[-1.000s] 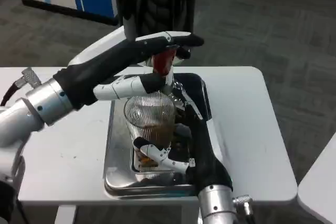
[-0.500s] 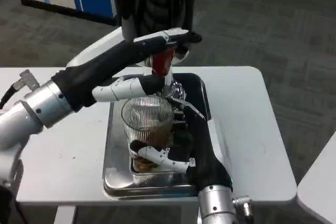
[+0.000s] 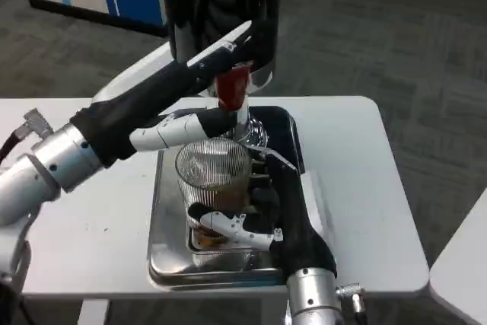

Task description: Grasp the cup under the faucet to collect the drink, then remove the cup.

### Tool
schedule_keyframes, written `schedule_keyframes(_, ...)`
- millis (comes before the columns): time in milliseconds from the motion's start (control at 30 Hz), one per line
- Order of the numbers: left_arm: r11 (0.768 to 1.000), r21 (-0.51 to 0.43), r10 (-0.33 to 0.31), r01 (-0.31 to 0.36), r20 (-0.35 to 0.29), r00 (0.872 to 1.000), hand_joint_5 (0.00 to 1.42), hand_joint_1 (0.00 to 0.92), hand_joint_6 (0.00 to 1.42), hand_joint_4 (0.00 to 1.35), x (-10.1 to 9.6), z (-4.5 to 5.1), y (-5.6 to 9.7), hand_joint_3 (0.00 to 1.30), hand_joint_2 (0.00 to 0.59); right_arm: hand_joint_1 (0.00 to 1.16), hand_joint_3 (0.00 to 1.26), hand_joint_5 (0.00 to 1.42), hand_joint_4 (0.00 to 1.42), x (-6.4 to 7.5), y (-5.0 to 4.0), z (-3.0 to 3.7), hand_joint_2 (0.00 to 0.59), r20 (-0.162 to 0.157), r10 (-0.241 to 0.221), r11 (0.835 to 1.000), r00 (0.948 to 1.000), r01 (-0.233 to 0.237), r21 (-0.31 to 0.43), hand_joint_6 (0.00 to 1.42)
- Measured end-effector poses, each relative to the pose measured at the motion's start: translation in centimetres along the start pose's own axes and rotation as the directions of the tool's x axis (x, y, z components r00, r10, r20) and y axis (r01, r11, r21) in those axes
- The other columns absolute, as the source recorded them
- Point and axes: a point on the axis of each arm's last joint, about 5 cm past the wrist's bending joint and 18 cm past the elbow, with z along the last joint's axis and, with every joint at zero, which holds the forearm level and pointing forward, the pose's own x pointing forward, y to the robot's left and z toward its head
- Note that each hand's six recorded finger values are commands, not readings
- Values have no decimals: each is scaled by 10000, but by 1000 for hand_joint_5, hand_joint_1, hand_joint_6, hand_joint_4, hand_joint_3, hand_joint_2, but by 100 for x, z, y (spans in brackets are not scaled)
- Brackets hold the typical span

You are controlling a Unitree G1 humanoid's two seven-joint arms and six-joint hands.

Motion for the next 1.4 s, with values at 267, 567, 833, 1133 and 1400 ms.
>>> schedule_keyframes(267,9971,-347,667,-672,-168,9976,0,0,0,0,-143,3,-56,0,57,892,489,649,606,0,14,24,166,123,26,10000,9999,-25,-61,595)
schedule_keyframes(567,9560,-2223,1746,-1912,-923,9803,0,0,0,0,-423,-40,-134,0,57,892,489,649,611,6,17,48,166,173,-14,9999,9998,17,-162,606)
schedule_keyframes(833,9036,-3391,2335,-2618,-1226,9646,0,0,0,0,-703,40,-194,0,57,892,494,657,611,12,10,62,166,171,-110,9998,9998,113,-183,612)
schedule_keyframes(1133,8731,-3774,2710,-3087,-1507,9507,0,0,0,0,-1003,218,-283,0,58,892,495,658,613,-16,16,60,166,188,-93,9998,9998,96,-176,621)
schedule_keyframes(1400,8747,-3039,3273,-3777,-2045,9225,0,0,0,0,-1339,391,-295,0,55,892,500,664,619,-76,23,67,166,140,-137,9998,9998,139,-104,626)
